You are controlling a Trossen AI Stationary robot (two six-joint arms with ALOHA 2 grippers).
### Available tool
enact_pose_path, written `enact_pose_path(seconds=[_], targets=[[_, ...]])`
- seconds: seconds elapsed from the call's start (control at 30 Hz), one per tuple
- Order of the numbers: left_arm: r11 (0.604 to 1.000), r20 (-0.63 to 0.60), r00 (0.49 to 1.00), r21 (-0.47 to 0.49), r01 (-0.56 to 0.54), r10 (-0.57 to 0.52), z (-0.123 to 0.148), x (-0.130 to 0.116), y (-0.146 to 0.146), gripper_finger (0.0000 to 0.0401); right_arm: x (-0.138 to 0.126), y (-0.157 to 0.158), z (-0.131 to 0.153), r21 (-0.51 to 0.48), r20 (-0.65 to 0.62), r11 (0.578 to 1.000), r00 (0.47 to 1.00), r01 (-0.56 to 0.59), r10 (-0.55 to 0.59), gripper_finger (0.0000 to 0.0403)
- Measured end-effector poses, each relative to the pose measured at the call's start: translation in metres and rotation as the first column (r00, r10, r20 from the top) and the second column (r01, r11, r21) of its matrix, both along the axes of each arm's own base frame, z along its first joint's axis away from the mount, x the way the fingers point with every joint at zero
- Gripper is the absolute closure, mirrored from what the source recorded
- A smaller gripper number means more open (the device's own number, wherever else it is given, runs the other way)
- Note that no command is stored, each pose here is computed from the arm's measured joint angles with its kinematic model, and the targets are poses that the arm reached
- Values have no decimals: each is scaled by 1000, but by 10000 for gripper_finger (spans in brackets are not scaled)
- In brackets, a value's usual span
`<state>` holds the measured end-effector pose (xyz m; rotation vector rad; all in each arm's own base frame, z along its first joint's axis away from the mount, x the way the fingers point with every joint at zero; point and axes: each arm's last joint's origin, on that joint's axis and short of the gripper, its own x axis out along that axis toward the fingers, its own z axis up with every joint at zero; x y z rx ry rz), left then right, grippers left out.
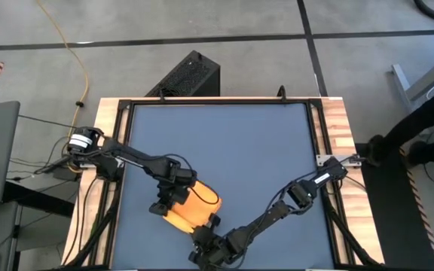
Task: Roll towel
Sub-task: Roll the orange microfiber towel
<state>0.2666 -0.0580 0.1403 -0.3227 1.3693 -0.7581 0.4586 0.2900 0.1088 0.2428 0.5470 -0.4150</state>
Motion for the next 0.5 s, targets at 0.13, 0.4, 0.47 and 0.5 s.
enact_pose_path(seconds=[0.13,0.4,0.47,0.5], targets=[[1000,4,1000,9,15,-15,8,-5,9,260,-7,6,-2,44,-2,998,999,34,-34,370],[1000,237,971,-6,29,-27,33,-21,7,270,-10,7,-3,163,23,979,991,125,-131,363],[1000,359,933,6,19,-19,45,-26,-2,276,-10,6,-3,190,28,972,988,142,-150,363],[1000,432,902,15,14,-20,53,-29,-7,280,-10,6,-3,199,29,969,987,148,-157,363]])
